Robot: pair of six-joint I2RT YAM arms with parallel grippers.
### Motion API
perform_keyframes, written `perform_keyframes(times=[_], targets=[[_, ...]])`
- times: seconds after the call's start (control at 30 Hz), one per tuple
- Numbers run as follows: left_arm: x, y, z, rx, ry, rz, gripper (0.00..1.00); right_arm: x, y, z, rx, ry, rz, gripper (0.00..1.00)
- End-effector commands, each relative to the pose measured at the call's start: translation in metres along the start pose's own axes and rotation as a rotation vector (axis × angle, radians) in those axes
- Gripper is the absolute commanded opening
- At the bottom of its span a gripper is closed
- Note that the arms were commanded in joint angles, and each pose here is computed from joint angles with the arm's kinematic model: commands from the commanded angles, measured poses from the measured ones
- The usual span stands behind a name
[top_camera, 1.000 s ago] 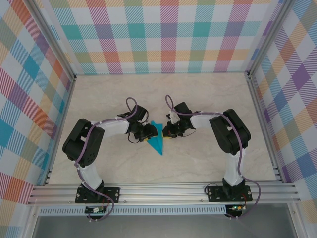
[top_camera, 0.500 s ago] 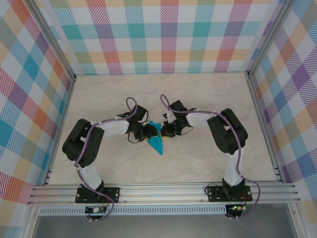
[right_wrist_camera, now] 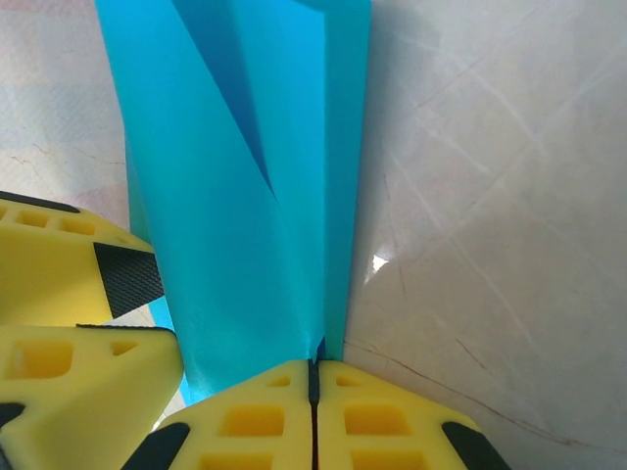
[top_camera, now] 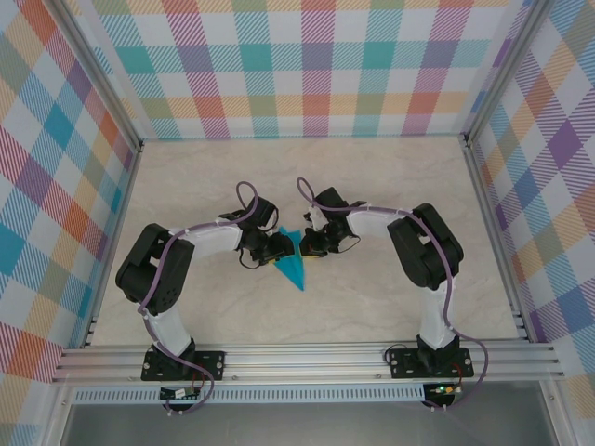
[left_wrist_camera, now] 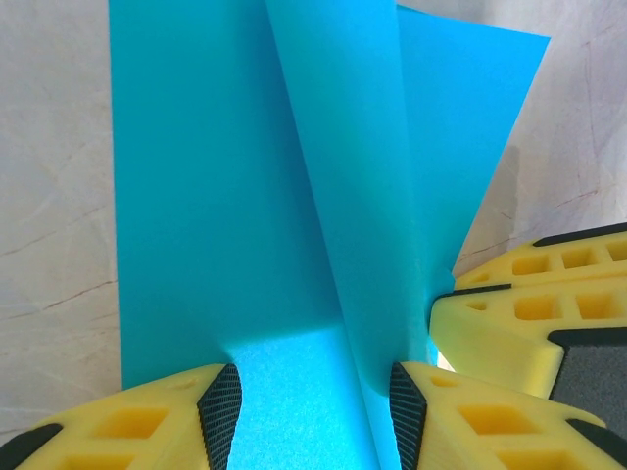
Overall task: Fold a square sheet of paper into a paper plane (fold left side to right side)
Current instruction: Fourth fold the wing at the center of the table.
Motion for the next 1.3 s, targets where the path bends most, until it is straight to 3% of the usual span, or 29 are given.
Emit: perform_keyframes(times=[0.0,0.73,1.27], targets=[[-0.008,0.015,0.015,0.010,0.068,-0.100,0.48,0.012,-0.001,0.008,0.013,-0.003,0.060,0.07],[-0.013,0.017,0.017,0.016,0.073,-0.097,0.48,0.027,0.028,0.008,0.071,-0.017,-0.013,0.07],[-0.013,0.018,0.018,0.016,0.075,-0.097,0.48,0.005,0.017,0.001,0.048,0.005,0.021,0.07]])
Point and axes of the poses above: each hand's point on the last joint's axis, 136 mm out from that joint toward the fingers, its own x axis back along the fingers, its own y axis along the line the jaws close on, z = x × y, the point moved 7 cm from there along x, back along the fingers, and after that the axes turned 14 degrees about -x, right-handed, at the moved point
